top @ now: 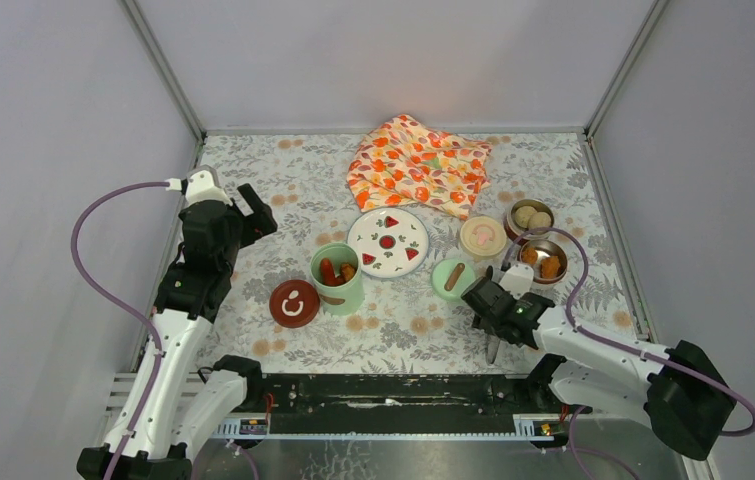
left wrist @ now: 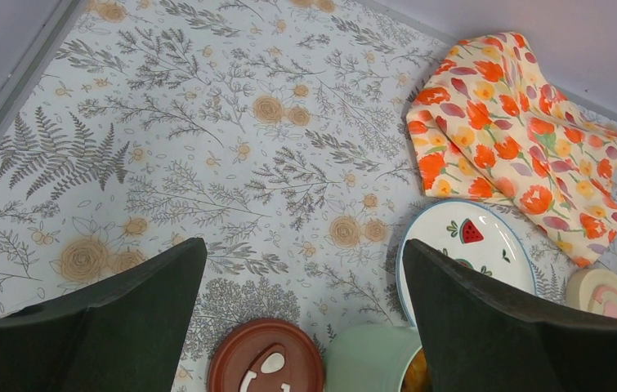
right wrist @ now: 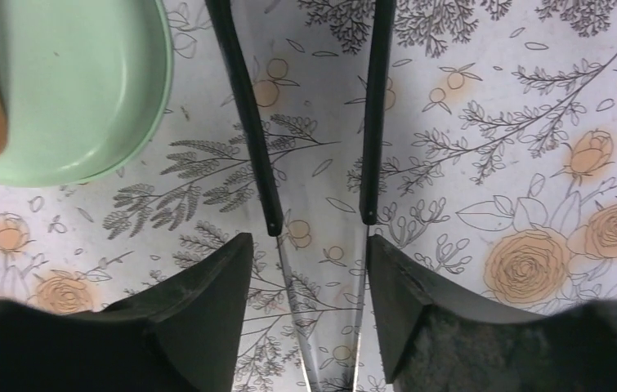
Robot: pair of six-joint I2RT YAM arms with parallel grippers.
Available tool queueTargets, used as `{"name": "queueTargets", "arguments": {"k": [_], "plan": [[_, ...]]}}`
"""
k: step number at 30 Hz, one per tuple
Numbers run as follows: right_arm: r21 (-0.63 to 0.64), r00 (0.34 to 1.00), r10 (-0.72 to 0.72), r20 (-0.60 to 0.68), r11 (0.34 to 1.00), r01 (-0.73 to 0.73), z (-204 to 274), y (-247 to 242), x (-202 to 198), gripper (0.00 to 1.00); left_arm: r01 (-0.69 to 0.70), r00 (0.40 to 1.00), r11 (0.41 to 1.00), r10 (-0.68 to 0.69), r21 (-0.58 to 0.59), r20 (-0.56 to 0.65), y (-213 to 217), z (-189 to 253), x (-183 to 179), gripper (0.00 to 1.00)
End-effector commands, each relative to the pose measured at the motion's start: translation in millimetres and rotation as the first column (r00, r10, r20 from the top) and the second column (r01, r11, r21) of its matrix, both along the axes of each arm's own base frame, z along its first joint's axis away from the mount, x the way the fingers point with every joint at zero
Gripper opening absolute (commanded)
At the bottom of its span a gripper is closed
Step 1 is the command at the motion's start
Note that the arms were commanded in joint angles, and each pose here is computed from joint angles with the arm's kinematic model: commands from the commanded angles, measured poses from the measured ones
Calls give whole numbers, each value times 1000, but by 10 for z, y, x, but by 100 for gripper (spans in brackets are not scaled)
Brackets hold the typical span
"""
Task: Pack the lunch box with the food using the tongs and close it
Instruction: Place the clamp at the center of the board.
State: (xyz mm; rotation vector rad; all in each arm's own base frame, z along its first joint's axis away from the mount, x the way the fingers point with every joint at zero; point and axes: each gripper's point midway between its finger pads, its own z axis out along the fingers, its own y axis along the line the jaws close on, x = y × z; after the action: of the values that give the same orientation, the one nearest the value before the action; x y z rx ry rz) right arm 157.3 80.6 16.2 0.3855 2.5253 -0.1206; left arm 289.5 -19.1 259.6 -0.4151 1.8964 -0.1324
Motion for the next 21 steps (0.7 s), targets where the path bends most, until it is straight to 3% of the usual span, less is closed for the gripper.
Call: {"name": "queueTargets", "arguments": {"k": [1,10,15,21], "plan": [[65,996,-24,86,998,19,178,133,190,64,30,998,999,-29,-11,62,-44,136,62,99],[96,967,88,241,989,-114,802,359,498,75,139,990,987,-138,-83,12,-286,18,31,99],[119,938,127,321,978,-173,1030,586,732,77,200,977,962,-211,-185,-39,-487,-148,-61,98],[79,925,122,360,984,-160,983,750,1022,73,286,937,900,-335,-330,-103,-792,-488,-198,98]]}}
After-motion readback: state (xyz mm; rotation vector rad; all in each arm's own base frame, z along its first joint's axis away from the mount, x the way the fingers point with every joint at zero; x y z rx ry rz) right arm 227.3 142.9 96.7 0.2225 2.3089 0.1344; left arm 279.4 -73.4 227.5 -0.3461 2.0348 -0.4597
